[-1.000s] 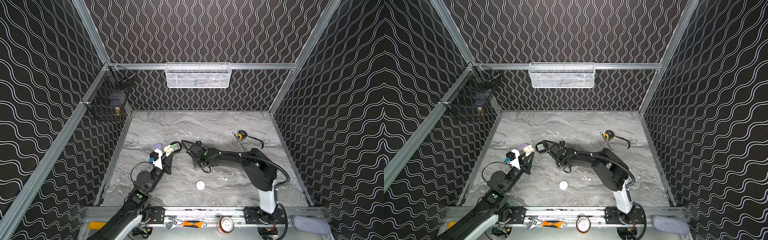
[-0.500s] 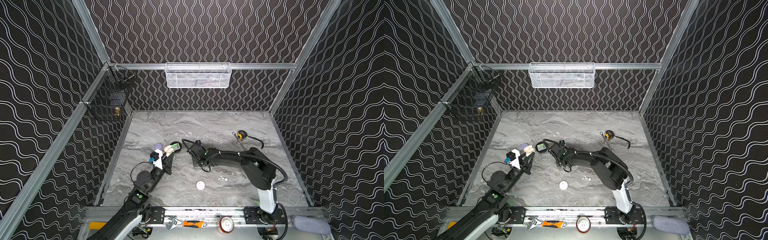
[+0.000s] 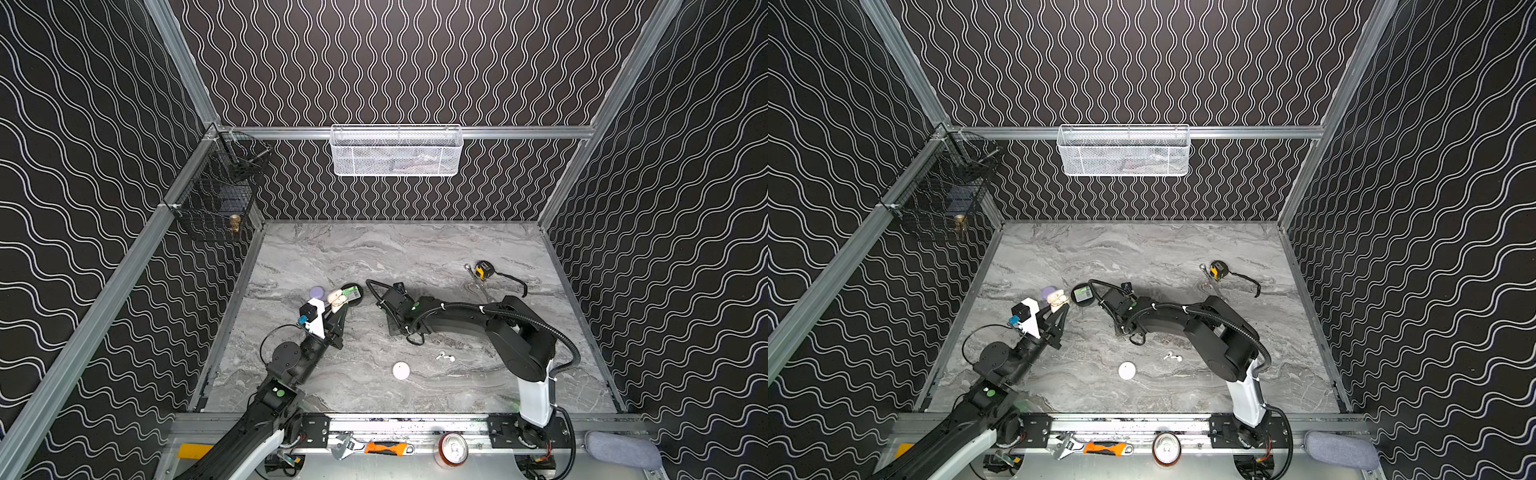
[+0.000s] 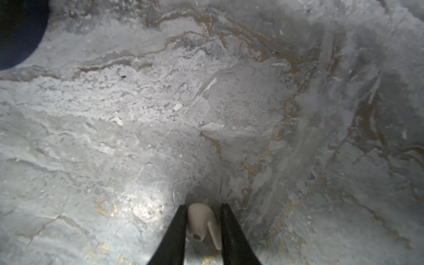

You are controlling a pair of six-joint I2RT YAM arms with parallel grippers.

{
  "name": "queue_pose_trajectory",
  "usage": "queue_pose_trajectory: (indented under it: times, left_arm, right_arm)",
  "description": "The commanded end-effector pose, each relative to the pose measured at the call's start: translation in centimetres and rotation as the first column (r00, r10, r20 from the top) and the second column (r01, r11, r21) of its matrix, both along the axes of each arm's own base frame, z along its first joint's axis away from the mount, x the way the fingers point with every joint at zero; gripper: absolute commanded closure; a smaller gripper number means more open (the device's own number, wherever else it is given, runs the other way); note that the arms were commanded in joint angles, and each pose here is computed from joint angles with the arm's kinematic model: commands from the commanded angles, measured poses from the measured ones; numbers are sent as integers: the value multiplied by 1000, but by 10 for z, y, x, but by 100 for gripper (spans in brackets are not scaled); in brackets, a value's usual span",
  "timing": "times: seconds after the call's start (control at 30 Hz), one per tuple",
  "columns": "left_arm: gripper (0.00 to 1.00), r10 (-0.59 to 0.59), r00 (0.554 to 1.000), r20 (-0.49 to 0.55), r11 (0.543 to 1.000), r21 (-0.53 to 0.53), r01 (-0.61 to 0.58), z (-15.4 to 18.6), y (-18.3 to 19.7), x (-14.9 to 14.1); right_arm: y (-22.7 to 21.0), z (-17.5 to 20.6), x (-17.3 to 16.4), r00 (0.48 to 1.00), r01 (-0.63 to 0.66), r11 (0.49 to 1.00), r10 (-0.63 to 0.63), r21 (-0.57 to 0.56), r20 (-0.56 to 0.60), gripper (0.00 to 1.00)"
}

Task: Insert wireless bluetooth earbuds into charging case
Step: Pick up the wireless bluetooth earbud from the center of the table.

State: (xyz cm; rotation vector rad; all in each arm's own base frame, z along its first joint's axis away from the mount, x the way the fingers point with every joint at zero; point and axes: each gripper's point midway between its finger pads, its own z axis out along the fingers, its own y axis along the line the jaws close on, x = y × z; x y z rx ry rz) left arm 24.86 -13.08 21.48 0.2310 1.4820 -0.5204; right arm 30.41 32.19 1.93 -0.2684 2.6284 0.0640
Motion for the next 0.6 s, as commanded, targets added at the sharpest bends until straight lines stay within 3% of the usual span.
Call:
queue_pose_trajectory:
  times: [0.0, 0.4, 0.57]
  left_arm:
    - [100, 0, 999, 37, 1000, 6, -1, 10, 0, 0]
    - [100, -7, 999, 41, 1000, 4, 7, 11, -1, -1]
    - [100, -17, 999, 37, 1000, -5, 17, 9, -3, -1]
  right_arm:
    - [-5, -5, -5, 1000, 12, 1000, -13, -22, -24, 77]
    - [-5, -7, -4, 999, 27, 1000, -28, -13, -23, 83]
    - [-8, 10, -2, 999, 40, 999, -40, 10, 25, 84]
